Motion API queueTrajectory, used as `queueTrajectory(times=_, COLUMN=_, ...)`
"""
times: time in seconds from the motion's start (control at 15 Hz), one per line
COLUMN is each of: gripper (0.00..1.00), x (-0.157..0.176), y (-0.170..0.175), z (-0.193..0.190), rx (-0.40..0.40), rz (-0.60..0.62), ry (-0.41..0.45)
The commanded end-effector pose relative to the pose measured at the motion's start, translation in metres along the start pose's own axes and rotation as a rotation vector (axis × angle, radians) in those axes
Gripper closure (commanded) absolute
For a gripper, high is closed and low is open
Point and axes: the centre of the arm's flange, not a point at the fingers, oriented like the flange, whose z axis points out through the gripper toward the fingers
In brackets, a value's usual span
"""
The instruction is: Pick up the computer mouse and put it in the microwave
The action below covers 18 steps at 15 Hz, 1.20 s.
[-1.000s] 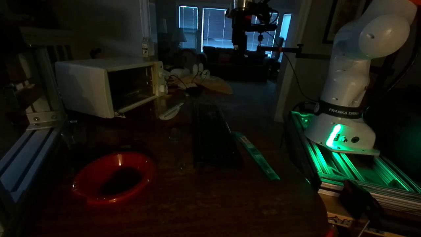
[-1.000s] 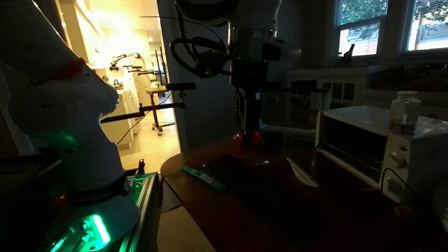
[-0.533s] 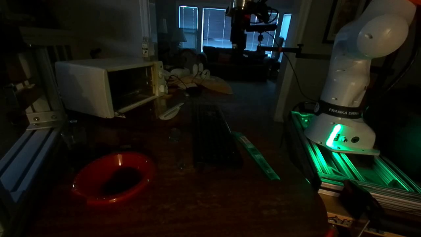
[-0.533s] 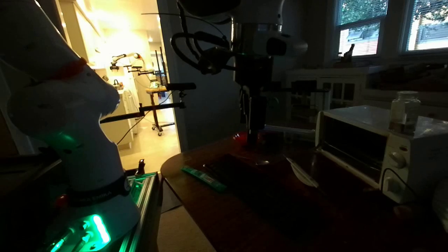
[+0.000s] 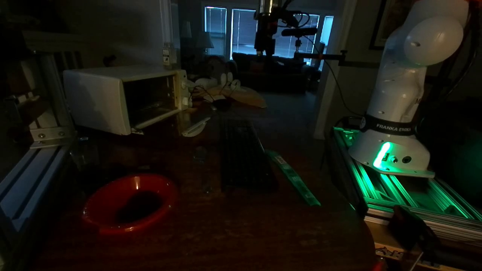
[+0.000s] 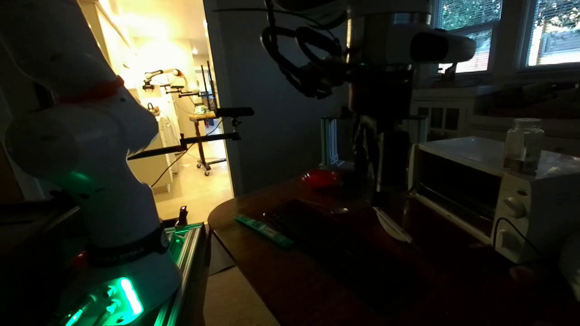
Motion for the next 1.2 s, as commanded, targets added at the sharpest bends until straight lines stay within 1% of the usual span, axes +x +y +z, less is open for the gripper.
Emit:
queueTrajectory(times=0.0, gripper=0.00, x=0.036, y=0.035, z=0.013, rx=-0.026, rz=-0.006, ry=-0.017)
queueTrajectory(times=0.2, gripper=0.00, x=0.049, y=0.063, z=0.024, rx=-0.049, rz=0.008, ry=-0.029)
queueTrajectory(times=0.4, gripper=0.00, x=0.061, y=0.090, z=0.040, rx=-0.043, rz=0.035, ry=-0.022)
queueTrajectory(times=0.53, gripper=0.00, x=0.065, y=0.101, z=0.049, rx=-0.051, rz=0.049, ry=-0.028)
queueTrajectory(times=0.67, gripper=0.00, x=0.068, y=0.109, z=0.060, rx=-0.065, rz=0.054, ry=-0.039)
queueTrajectory(times=1.13, gripper=0.00, x=0.076, y=0.121, z=0.110, rx=-0.107, rz=0.080, ry=-0.009)
